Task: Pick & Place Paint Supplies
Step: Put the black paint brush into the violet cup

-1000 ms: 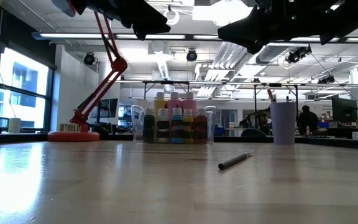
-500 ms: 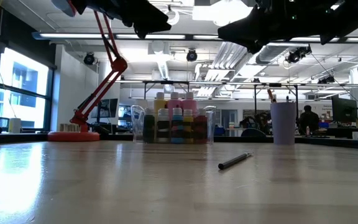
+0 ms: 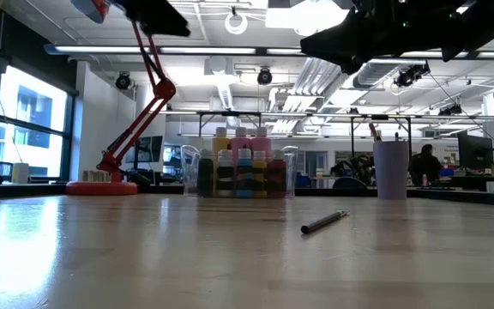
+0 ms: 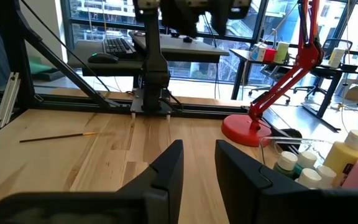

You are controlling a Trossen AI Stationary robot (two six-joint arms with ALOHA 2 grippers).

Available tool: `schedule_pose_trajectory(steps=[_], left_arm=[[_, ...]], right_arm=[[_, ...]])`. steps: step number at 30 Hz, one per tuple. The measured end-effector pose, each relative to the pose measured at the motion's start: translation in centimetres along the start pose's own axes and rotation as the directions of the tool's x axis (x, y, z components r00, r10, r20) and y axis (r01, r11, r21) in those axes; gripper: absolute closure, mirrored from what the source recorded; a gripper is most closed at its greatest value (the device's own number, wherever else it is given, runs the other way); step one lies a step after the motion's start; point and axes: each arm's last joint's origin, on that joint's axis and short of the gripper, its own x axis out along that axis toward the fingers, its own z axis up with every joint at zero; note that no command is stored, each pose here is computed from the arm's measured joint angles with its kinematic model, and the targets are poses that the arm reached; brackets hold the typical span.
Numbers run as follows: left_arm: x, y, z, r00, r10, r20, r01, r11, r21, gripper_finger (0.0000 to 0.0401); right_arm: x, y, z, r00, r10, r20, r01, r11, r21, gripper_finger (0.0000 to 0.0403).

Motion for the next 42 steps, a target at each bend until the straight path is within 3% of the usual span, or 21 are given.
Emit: schedule_pose_trajectory(steps=[5, 9, 18, 28, 37, 42], left_arm=[[-3.2, -0.1, -0.1, 1.0, -0.007, 0.022, 0.007, 1.0, 0.002, 0.0226], [-4.0, -0.3, -0.8, 1.0, -0.02, 0.022, 0.02, 1.0, 0.0, 0.0226], [-1.9, -1.3, -3.8, 0.984, -0.178, 0.025, 0.178, 0.984, 0.004, 0.0226], [-0.5, -1.7, -6.1, 0.98, -0.195, 0.028, 0.195, 0.981, -0.003, 0.0226], [-0.5, -1.9, -7.2, 0.972, -0.22, -0.083, 0.207, 0.968, -0.139, 0.0226], [-0.9, -2.2, -8.9, 0.933, -0.259, -0.25, 0.152, 0.913, -0.378, 0.0226]], right_arm=[[0.0, 0.0, 0.0, 1.0, -0.001, 0.003, 0.001, 1.0, 0.0, 0.0319], [0.0, 0.0, 0.1, 1.0, -0.001, 0.006, 0.001, 1.0, 0.0, 0.0319], [0.0, 0.0, 0.1, 1.0, -0.001, 0.009, 0.001, 1.0, 0.0, 0.0319], [0.0, 0.0, 0.1, 1.0, -0.001, 0.009, 0.001, 1.0, 0.0, 0.0319], [0.0, 0.0, 0.1, 1.0, -0.001, 0.009, 0.001, 1.0, 0.0, 0.0319], [0.0, 0.0, 0.1, 1.0, -0.001, 0.008, 0.001, 1.0, 0.0, 0.0319]])
